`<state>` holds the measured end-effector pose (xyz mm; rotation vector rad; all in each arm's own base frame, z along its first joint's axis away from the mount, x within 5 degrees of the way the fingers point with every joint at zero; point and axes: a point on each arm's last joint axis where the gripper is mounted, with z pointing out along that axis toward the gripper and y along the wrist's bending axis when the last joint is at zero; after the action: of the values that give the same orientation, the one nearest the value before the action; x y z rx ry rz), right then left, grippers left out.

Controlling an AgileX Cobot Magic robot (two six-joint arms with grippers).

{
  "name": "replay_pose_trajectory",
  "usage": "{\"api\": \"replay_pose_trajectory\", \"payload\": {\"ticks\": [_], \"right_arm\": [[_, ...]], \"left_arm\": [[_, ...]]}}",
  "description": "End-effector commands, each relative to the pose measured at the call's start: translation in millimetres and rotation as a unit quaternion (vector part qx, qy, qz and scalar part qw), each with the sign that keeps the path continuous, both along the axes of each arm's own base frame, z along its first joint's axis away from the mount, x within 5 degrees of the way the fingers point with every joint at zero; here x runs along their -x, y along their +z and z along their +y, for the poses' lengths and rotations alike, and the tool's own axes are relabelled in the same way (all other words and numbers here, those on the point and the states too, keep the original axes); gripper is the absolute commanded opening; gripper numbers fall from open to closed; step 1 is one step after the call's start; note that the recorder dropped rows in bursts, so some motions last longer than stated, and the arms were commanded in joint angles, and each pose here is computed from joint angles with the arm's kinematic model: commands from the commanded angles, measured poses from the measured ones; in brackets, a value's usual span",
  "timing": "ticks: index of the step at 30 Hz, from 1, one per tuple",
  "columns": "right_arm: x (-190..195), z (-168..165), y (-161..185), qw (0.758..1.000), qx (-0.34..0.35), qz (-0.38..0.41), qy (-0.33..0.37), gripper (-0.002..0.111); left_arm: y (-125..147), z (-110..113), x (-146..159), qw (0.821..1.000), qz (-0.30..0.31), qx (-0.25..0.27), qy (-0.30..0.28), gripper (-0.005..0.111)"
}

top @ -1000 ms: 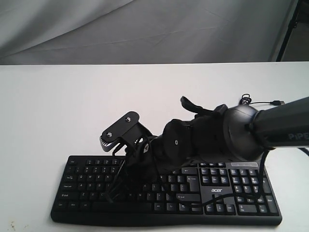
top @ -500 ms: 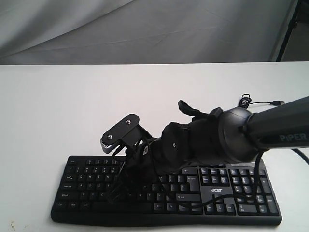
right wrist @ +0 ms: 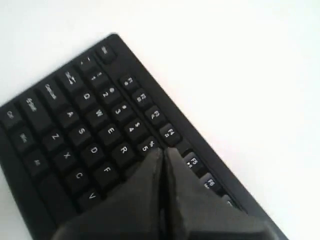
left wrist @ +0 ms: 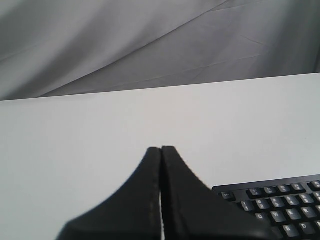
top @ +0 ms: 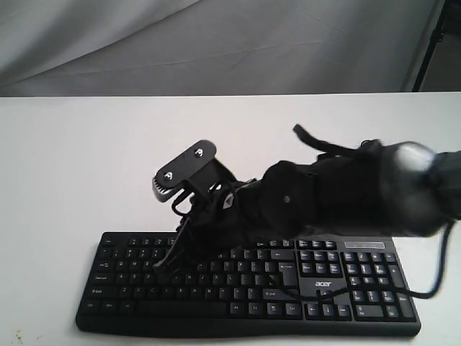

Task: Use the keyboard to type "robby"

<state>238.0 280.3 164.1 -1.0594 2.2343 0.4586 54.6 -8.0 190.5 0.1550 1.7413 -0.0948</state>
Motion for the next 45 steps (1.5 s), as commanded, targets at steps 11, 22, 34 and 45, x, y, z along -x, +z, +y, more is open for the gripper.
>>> {"api": "replay_pose_trajectory", "payload": {"ticks": [11, 22, 34, 45], "right_arm": [[100.6, -144.3, 94.8, 0.954, -0.214, -0.156, -0.144, 0.000], [132.5, -213.9, 91.5, 0.891, -0.289, -0.261, -0.233, 0.000], [154.3, -253.1, 83.9, 0.874, -0.262, -0.245, -0.329, 0.000], [150.4, -260.9, 78.0, 0.857, -0.234, -0.299, -0.347, 0.000]], "left_arm": [[-0.6, -0.3, 0.0, 1.000, -0.003, 0.000, -0.003, 0.000], [-0.6, -0.3, 0.0, 1.000, -0.003, 0.000, -0.003, 0.000], [-0.6, -0.3, 0.0, 1.000, -0.003, 0.000, -0.003, 0.000], [-0.6, -0.3, 0.0, 1.000, -0.003, 0.000, -0.003, 0.000]]}}
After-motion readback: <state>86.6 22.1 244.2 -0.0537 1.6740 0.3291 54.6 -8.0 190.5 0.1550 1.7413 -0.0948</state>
